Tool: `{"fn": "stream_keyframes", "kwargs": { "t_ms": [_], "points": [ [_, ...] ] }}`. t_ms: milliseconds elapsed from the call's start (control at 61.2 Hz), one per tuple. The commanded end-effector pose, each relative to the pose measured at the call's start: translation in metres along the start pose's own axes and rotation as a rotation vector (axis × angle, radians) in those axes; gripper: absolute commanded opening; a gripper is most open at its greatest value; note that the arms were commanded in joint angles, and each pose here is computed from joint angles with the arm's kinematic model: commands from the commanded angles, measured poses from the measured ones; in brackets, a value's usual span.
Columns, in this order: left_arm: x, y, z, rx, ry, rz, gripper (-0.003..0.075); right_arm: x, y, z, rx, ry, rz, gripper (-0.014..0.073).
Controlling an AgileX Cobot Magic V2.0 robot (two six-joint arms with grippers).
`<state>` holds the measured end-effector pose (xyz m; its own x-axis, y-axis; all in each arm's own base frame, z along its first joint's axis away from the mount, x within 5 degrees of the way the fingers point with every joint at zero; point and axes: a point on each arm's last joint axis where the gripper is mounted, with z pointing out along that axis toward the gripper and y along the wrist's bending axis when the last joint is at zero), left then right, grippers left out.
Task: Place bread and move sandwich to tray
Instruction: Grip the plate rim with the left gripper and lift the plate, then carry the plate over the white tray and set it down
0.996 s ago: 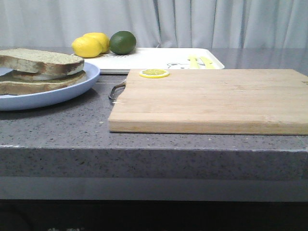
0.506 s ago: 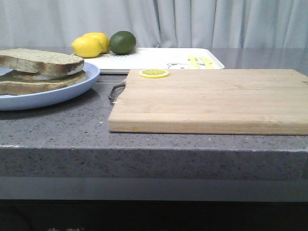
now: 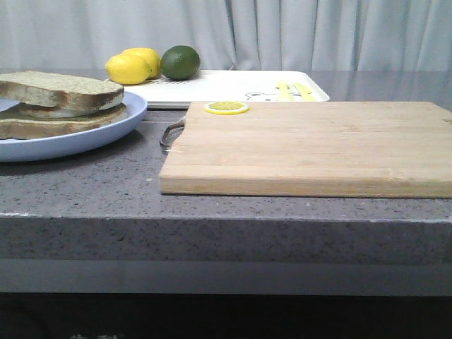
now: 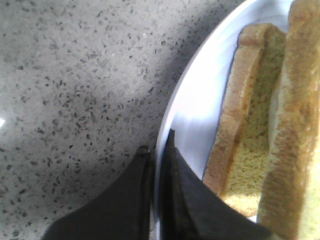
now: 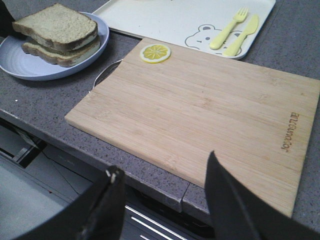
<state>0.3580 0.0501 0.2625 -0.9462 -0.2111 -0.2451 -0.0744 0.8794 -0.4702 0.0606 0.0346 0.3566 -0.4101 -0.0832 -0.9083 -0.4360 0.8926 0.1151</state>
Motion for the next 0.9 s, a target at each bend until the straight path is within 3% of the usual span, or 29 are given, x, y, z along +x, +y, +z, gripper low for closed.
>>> {"fn": "stream_keyframes", "kwargs": {
  "t_ms": [0, 343, 506, 882],
  "points": [
    [-0.011, -0.026, -0.027, 0.1, -0.12, 0.029, -0.002, -0.013, 0.001, -0.004, 0.001, -0.097, -0.005, 0.0394],
    [-0.038, -0.075, -0.07, 0.305, -0.306, 0.077, -0.002, -0.013, 0.001, -0.004, 0.001, -0.097, -0.005, 0.0394],
    [-0.047, -0.097, -0.07, 0.332, -0.392, 0.039, -0.002, -0.013, 0.001, -0.004, 0.001, -0.097, -0.005, 0.0394],
    [-0.078, -0.127, -0.019, 0.369, -0.294, -0.045, -0.002, -0.013, 0.001, -0.004, 0.001, -0.096, -0.005, 0.0394]
  ]
}}
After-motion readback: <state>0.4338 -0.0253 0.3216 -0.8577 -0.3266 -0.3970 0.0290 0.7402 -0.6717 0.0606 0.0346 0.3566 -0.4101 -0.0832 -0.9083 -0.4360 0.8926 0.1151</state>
